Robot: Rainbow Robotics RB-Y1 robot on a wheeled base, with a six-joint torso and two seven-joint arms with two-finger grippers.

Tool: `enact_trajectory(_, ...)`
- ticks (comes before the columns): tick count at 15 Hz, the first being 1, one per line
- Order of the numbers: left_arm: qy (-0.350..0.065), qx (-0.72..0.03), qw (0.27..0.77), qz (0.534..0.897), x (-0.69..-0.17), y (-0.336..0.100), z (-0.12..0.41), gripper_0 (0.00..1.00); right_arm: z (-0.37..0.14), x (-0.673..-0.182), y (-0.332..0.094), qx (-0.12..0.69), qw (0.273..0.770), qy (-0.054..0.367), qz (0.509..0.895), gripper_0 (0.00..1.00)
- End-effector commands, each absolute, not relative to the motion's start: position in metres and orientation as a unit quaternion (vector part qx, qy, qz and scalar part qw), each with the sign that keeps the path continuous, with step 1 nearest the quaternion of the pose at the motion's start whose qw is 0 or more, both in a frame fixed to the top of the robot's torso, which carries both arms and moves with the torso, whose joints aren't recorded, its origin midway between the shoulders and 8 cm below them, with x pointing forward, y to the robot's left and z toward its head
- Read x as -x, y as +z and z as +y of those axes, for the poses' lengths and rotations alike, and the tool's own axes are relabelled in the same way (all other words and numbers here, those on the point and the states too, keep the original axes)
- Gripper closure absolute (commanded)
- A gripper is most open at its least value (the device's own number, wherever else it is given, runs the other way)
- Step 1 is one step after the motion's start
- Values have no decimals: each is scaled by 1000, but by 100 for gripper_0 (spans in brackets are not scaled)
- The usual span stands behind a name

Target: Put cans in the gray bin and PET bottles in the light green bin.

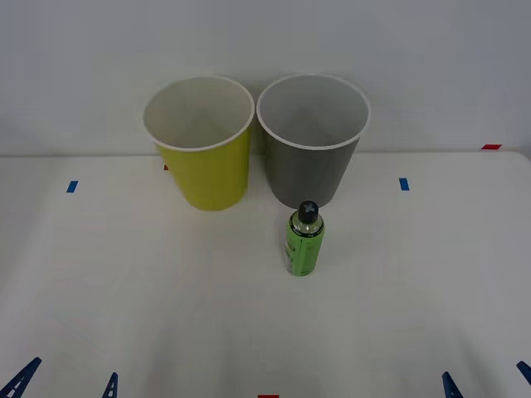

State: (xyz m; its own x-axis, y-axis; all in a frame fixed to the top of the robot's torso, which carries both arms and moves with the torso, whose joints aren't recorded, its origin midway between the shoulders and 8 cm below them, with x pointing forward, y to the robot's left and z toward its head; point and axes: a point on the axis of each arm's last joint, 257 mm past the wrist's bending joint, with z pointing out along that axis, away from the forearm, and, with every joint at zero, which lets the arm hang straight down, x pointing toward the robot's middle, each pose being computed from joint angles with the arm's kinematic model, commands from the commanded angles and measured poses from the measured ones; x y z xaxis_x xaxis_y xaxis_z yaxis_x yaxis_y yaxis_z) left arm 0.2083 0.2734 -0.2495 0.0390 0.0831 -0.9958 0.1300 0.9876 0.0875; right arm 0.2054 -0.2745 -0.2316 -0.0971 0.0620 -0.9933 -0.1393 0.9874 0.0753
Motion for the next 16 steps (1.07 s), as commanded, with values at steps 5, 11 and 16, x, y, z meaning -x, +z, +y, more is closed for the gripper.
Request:
enact_trajectory(5,-16,-77,717,693,-208,-249,273,0,-274,-205,-232,26,671,75,737,0)
enact_trajectory(11,-16,-77,717,693,-208,-249,273,0,-274,-205,-232,26,671,75,737,0)
enact_trajectory(16,-16,-77,717,693,-208,-249,273,0,-274,-205,-232,26,671,75,737,0)
